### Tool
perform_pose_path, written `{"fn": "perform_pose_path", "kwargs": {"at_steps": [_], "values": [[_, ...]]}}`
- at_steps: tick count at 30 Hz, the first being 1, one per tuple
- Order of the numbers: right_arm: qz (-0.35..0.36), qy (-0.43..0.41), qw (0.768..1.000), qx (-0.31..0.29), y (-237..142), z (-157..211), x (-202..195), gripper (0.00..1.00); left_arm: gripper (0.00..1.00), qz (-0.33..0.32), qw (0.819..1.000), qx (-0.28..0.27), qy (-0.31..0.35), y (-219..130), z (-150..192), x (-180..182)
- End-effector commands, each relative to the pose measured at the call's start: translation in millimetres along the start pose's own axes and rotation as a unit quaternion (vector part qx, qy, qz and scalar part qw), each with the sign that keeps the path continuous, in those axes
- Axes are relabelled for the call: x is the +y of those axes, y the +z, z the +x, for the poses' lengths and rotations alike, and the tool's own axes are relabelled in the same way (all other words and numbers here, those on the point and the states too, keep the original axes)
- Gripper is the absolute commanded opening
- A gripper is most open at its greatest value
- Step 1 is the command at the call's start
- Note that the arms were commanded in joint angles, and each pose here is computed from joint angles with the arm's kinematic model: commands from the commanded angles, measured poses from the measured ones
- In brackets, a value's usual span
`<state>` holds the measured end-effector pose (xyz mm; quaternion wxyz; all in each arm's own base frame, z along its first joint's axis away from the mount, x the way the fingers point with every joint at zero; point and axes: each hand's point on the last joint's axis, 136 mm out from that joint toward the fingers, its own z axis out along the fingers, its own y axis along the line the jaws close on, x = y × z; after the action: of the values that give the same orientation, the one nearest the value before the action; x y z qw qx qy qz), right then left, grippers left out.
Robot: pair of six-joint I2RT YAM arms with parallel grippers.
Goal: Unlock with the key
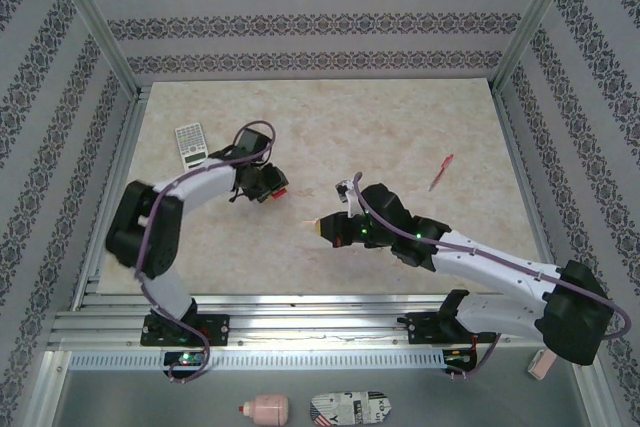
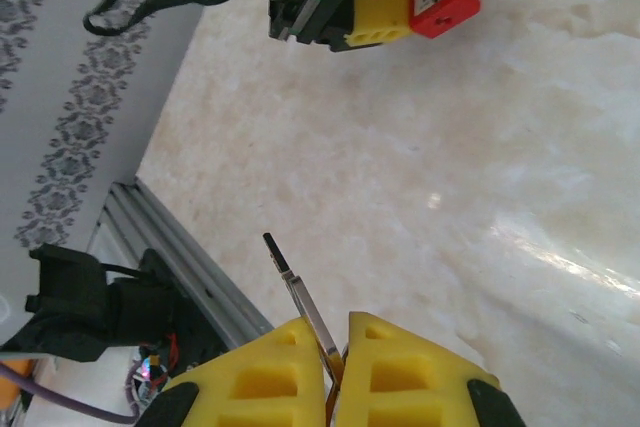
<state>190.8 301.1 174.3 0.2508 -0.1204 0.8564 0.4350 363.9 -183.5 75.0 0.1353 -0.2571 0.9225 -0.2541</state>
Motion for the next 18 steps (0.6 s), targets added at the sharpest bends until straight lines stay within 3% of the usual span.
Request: {"fn": "perform_pose_path", "kwargs": {"at_steps": [1,5,18], "values": [[-0.036,-0.034,0.996,-0.071,-13,-31,29,0.0,0.02,0.201,0.975,-0.076,-0.048,-51,-22,-78],[-0.03,-0.058,0.991,-0.116,-22,-53,37,0.0,0.0,0.276,0.953,-0.085,-0.094,-79,-18,-95],[0.022,-0.104,0.982,-0.158,-11,-84,34,0.0,0.0,0.377,0.908,-0.078,-0.163,-112,0,-114]]}}
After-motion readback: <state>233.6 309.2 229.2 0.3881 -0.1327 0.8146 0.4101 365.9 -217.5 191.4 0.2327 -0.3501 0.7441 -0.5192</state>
